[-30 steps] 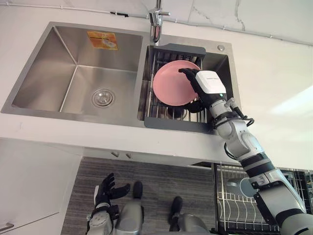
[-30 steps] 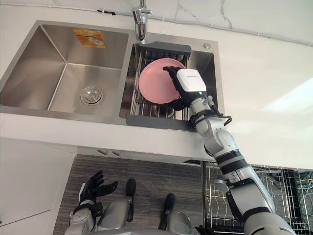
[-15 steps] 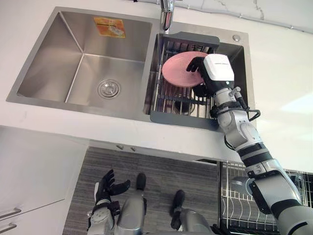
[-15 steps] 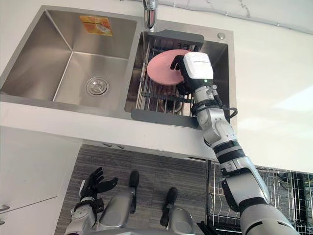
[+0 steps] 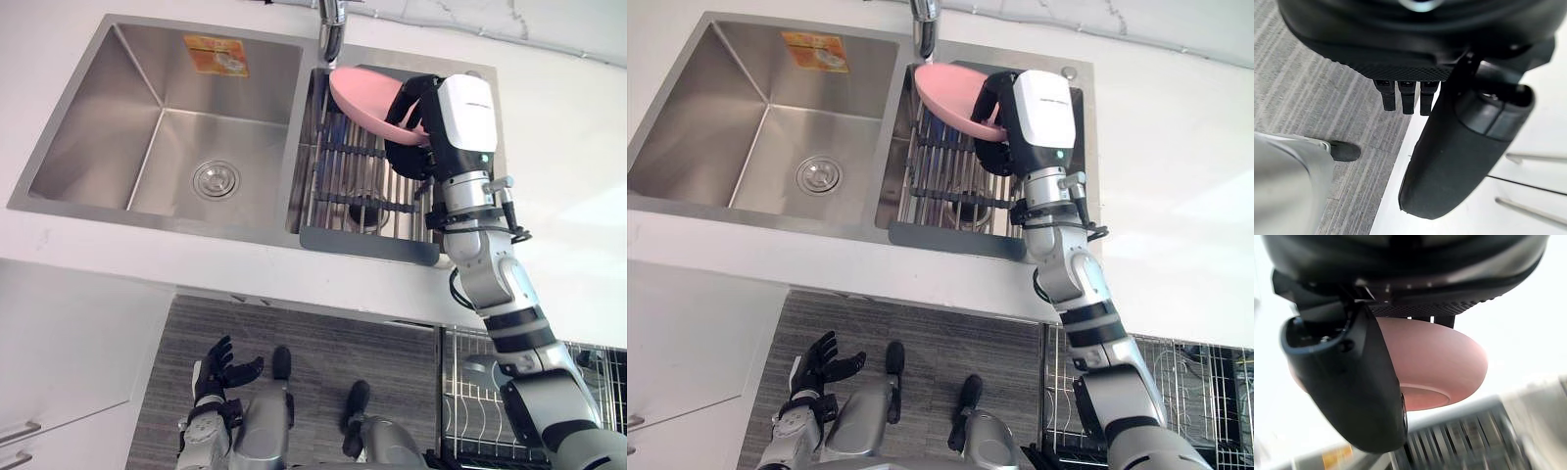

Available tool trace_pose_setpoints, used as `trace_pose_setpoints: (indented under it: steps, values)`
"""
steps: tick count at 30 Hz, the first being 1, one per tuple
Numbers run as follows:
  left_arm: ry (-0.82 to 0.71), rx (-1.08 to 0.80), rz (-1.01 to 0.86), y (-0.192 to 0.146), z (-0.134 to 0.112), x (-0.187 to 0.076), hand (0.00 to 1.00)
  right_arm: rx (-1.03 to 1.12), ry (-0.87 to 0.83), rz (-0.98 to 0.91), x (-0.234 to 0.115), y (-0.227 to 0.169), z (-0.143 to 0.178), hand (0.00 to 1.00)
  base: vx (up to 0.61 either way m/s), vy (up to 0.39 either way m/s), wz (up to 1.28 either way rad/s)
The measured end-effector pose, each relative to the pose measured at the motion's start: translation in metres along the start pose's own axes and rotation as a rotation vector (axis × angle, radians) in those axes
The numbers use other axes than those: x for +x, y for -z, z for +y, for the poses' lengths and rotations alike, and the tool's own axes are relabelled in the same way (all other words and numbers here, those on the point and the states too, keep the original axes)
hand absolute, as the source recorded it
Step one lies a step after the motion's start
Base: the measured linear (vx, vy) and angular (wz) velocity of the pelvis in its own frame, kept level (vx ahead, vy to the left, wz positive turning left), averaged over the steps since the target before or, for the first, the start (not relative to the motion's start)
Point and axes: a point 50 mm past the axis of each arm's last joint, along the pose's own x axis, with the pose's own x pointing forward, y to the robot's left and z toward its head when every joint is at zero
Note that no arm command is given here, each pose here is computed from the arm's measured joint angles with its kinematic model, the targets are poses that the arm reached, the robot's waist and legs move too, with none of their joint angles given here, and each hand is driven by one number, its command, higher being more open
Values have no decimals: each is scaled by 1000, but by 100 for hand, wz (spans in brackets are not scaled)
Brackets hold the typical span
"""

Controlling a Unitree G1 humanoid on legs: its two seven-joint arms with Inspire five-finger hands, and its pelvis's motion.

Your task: Walk over to the sink, pick up the cup, carry it to the dishwasher, place the cup inside the dishwasher, then close the dishwasher door

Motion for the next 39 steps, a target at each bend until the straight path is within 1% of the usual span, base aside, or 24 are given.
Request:
trace_pose_setpoints:
  steps: [4, 7, 12, 14, 17, 20, 22, 23, 24, 25, 27, 28, 30, 36, 39]
  values:
    - [10, 13, 0, 0, -1, 0, 90, 44, 97, -51, -20, -10, -22, 30, 6, 8, -20]
    - [31, 46, 10, 3, -4, -1, 90, 41, 144, -28, -41, -8, -37, 30, -22, -7, -10]
    - [31, 55, 39, 11, -3, -4, 90, 39, 164, -8, -54, -5, -41, 30, -59, -16, -64]
    - [27, 57, 46, 13, -1, -5, 90, 15, 171, 27, -63, 2, -45, 30, -129, 64, -92]
    - [-1, 50, 62, 18, 6, -7, 90, -16, 174, 106, -74, 12, -47, 30, -89, 129, -147]
    - [-23, 37, 77, 22, 11, -8, 90, -60, 164, 248, -96, 30, -49, 30, -26, 143, -127]
    - [-40, 36, 86, 23, 16, -8, 90, -95, 143, 336, -112, 42, -51, 30, 30, 90, -63]
    - [-54, 39, 116, 29, 21, -11, 90, -117, 124, 378, -121, 48, -52, 30, 55, -4, -56]
    - [-77, 27, 127, 33, 28, -13, 90, -129, 110, 404, -125, 55, -50, 30, 44, -42, -59]
    - [-84, 19, 132, 34, 28, -14, 90, -136, 102, 423, -128, 59, -49, 30, 17, -107, -66]
    - [-77, 9, 143, 38, 25, -17, 90, -158, 36, 548, -149, 80, -40, 30, -12, -94, -59]
    - [-73, 6, 142, 39, 24, -18, 90, -159, 18, 583, -156, 84, -38, 30, -17, -67, -52]
    - [-65, -2, 143, 40, 21, -18, 90, -157, -20, 709, -180, 95, -34, 30, 1, -81, -43]
    - [-48, -23, 126, 37, 12, -17, 90, -104, -38, 875, -205, 115, -30, 30, 8, -32, -20]
    - [-27, -16, 112, 34, 7, -15, 90, -72, -36, 908, -206, 120, -24, 30, -64, 24, 19]
